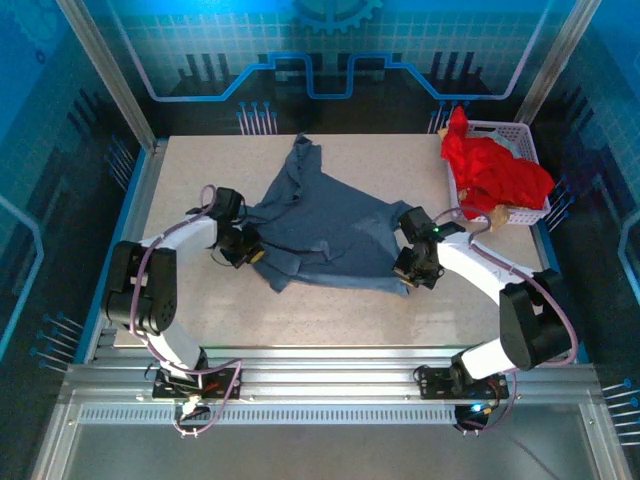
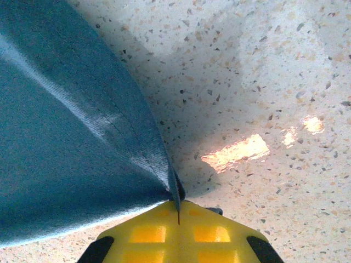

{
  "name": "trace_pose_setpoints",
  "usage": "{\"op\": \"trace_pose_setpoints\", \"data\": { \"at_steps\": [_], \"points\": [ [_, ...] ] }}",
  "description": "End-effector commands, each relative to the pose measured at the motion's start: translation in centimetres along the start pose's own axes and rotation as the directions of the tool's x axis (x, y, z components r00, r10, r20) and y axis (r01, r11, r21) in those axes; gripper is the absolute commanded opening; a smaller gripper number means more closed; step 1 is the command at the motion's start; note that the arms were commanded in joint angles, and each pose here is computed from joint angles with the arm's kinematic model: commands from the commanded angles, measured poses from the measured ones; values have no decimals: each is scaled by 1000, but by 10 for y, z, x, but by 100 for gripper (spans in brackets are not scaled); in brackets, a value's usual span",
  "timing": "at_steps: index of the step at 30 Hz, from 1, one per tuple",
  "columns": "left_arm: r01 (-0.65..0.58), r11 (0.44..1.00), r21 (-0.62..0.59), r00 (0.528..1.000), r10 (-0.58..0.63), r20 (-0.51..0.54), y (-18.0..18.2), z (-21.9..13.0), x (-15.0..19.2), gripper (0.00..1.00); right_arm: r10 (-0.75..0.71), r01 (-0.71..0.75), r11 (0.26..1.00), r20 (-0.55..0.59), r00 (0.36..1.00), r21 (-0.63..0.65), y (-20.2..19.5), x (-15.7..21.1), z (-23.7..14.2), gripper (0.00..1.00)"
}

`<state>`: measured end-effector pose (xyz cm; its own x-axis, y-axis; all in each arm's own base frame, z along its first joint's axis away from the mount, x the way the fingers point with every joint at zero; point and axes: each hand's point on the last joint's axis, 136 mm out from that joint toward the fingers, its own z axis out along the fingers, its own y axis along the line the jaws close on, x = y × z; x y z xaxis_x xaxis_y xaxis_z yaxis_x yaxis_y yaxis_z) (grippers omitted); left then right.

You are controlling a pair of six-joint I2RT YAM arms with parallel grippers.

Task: Fold and stack the t-shirts

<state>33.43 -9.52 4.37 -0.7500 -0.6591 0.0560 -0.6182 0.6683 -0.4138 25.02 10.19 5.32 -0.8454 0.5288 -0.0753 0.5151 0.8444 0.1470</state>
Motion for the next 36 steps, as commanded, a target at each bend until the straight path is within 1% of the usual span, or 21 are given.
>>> {"op": "trace_pose_setpoints", "data": {
  "at_steps": [1, 5, 11, 15, 17, 19, 22, 23, 24, 26, 27, 28, 30, 32, 33, 34, 35, 36],
  "points": [
    [-15, 1000, -16, 999, 16, 51, -3, -17, -7, 0, 7, -6, 1000, -7, 1000, 26, -12, 0, -1, 0],
    [-16, 999, -39, 994, 20, 107, 10, -49, -8, 0, 13, -13, 999, -12, 1000, 40, -17, -4, 2, 0],
    [37, 995, -89, 991, -26, 130, 65, -86, 1, 0, 1, 1, 997, -23, 1000, 83, -26, -6, 3, 0],
    [65, 987, -145, 991, -47, 124, 92, -85, 12, 0, -7, 12, 994, -42, 999, 109, -31, -3, 5, 0],
    [95, 971, -220, 988, -64, 143, 111, -86, 12, 0, -13, 19, 991, -50, 999, 130, -35, -2, 7, 0],
    [105, 944, -313, 982, -50, 180, 129, -91, 7, 0, -14, 21, 989, -52, 999, 145, -37, -3, 8, 0],
    [94, 924, -370, 977, -13, 215, 136, -92, -8, 0, -36, 41, 989, -40, 999, 141, -31, -7, 4, 0],
    [91, 916, -391, 974, 0, 228, 137, -94, -15, 9, -45, 49, 988, -29, 999, 146, -29, -10, -1, 5],
    [88, 912, -400, 972, 10, 236, 136, -95, -20, 18, -55, 57, 987, -13, 998, 150, -27, -13, -6, 11],
    [80, 903, -423, 963, 40, 268, 129, -104, -30, 41, -79, 73, 985, 33, 996, 157, -22, -19, -21, 26],
    [67, 902, -426, 957, 63, 283, 122, -109, -32, 49, -88, 78, 984, 55, 995, 158, -20, -20, -28, 32],
    [48, 905, -423, 953, 86, 292, 112, -113, -32, 52, -98, 84, 984, 80, 992, 160, -18, -22, -37, 38],
    [7, 916, -400, 951, 118, 286, 89, -115, -26, 53, -133, 112, 982, 136, 982, 155, -9, -24, -53, 45],
    [-57, 940, -335, 954, 150, 258, 56, -103, -16, 51, -174, 158, 982, 171, 970, 100, 13, -26, -61, 49],
    [-91, 956, -279, 959, 160, 234, 37, -93, -10, 50, -196, 189, 980, 172, 966, 54, 28, -26, -60, 49],
    [-115, 971, -209, 969, 156, 192, 19, -77, -3, 48, -218, 225, 974, 164, 962, -26, 50, -25, -57, 48],
    [-119, 980, -157, 979, 143, 148, 5, -63, 3, 46, -236, 250, 965, 149, 960, -83, 69, -24, -50, 46],
    [-117, 985, -130, 985, 132, 112, -4, -49, 6, 42, -245, 259, 958, 120, 962, -124, 84, -21, -42, 45]
  ]
}}
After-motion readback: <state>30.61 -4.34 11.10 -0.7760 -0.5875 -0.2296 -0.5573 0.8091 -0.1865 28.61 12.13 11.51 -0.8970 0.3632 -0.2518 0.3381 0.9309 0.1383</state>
